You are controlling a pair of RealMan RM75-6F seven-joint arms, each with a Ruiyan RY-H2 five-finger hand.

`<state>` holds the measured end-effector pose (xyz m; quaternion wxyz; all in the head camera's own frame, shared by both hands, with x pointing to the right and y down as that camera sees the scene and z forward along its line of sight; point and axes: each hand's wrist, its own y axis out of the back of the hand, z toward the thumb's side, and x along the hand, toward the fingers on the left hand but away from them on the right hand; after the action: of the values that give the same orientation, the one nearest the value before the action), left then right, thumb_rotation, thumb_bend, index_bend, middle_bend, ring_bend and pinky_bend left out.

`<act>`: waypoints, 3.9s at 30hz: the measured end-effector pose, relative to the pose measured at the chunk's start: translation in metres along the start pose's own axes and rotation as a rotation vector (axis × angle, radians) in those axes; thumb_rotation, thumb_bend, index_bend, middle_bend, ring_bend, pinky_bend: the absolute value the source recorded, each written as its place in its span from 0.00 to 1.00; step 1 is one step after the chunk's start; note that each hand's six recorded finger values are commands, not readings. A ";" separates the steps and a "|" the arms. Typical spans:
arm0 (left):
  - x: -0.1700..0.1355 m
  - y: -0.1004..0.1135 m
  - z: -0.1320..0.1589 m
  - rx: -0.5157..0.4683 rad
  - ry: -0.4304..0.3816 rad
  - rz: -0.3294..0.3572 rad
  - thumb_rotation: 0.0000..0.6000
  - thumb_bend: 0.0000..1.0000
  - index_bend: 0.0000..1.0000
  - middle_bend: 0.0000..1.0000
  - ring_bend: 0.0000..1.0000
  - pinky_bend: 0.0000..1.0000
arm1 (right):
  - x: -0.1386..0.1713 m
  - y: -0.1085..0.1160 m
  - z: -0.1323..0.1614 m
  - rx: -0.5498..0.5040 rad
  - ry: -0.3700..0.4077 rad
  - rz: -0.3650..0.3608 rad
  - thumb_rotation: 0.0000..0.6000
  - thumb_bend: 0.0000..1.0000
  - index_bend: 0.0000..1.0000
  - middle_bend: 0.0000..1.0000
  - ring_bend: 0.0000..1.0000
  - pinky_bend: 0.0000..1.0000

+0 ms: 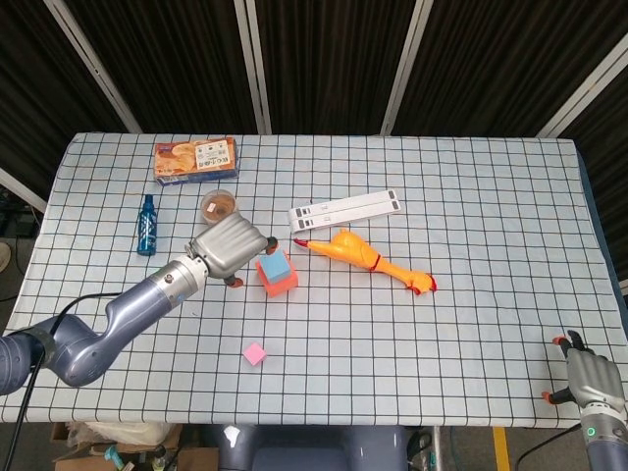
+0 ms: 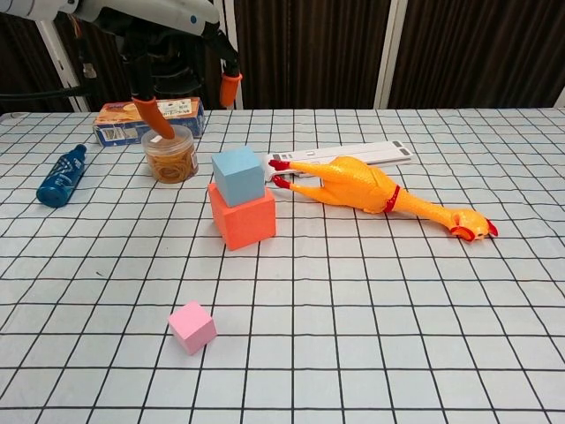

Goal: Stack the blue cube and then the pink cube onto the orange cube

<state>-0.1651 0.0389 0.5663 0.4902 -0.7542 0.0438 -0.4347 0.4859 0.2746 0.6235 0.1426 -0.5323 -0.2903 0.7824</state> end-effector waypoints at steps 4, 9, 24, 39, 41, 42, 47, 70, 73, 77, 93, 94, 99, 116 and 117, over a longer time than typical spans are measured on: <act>0.000 -0.010 0.010 0.019 -0.058 -0.009 1.00 0.07 0.36 0.74 0.74 0.99 | -0.001 0.000 -0.001 -0.001 -0.006 0.002 1.00 0.12 0.21 0.07 0.24 0.26; 0.004 -0.025 0.031 0.038 -0.136 -0.041 1.00 0.07 0.36 0.74 0.74 0.99 | -0.002 0.000 -0.004 -0.002 -0.015 0.004 1.00 0.12 0.21 0.07 0.24 0.26; 0.002 -0.052 0.060 0.011 -0.219 -0.112 1.00 0.07 0.35 0.74 0.75 0.98 | -0.004 -0.002 -0.008 -0.009 -0.025 0.018 1.00 0.12 0.21 0.07 0.24 0.26; -0.013 -0.082 0.068 0.017 -0.194 -0.231 1.00 0.08 0.38 0.75 0.75 0.99 | -0.004 0.000 -0.010 -0.023 -0.018 0.014 1.00 0.12 0.21 0.07 0.24 0.26; -0.014 -0.088 0.066 0.021 -0.173 -0.241 1.00 0.08 0.39 0.75 0.76 0.99 | -0.003 0.000 -0.011 -0.026 -0.017 0.014 1.00 0.12 0.21 0.07 0.24 0.26; -0.015 -0.091 0.065 0.023 -0.158 -0.244 1.00 0.09 0.39 0.75 0.76 0.99 | -0.003 0.001 -0.011 -0.029 -0.015 0.013 1.00 0.12 0.21 0.07 0.24 0.26; -0.018 -0.106 0.068 0.025 -0.125 -0.259 1.00 0.09 0.40 0.76 0.76 0.99 | -0.002 0.002 -0.010 -0.035 -0.008 0.011 1.00 0.12 0.21 0.07 0.24 0.26; -0.020 -0.133 0.090 0.113 -0.139 -0.231 1.00 0.09 0.42 0.76 0.77 0.99 | 0.004 0.010 -0.012 -0.073 0.012 -0.005 1.00 0.12 0.21 0.07 0.24 0.26; -0.018 -0.135 0.091 0.121 -0.138 -0.231 1.00 0.09 0.42 0.76 0.77 0.99 | 0.004 0.010 -0.013 -0.076 0.013 -0.005 1.00 0.12 0.21 0.07 0.24 0.26; -0.017 -0.136 0.093 0.134 -0.143 -0.231 1.00 0.10 0.42 0.76 0.77 0.99 | 0.005 0.011 -0.013 -0.081 0.015 -0.007 1.00 0.12 0.21 0.07 0.24 0.26; -0.012 -0.144 0.100 0.143 -0.158 -0.254 1.00 0.10 0.42 0.76 0.78 0.99 | 0.005 0.013 -0.014 -0.091 0.021 -0.007 1.00 0.12 0.21 0.07 0.24 0.26; -0.012 -0.144 0.100 0.146 -0.159 -0.255 1.00 0.10 0.42 0.76 0.78 0.99 | 0.005 0.013 -0.014 -0.092 0.022 -0.008 1.00 0.12 0.21 0.07 0.24 0.26; -0.012 -0.143 0.101 0.148 -0.157 -0.255 1.00 0.10 0.42 0.77 0.78 0.99 | 0.005 0.014 -0.015 -0.095 0.024 -0.007 1.00 0.12 0.21 0.07 0.24 0.26; -0.008 -0.144 0.105 0.156 -0.153 -0.256 1.00 0.12 0.42 0.77 0.78 0.99 | 0.004 0.014 -0.015 -0.106 0.033 0.000 1.00 0.12 0.21 0.07 0.24 0.26; -0.007 -0.144 0.105 0.157 -0.153 -0.256 1.00 0.12 0.42 0.77 0.78 0.99 | 0.004 0.014 -0.015 -0.106 0.033 0.000 1.00 0.12 0.21 0.07 0.24 0.26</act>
<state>-0.1485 0.1902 0.6592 0.4900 -0.7440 -0.1243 -0.4369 0.4989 0.2703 0.6081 0.1189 -0.5519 -0.3290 0.7570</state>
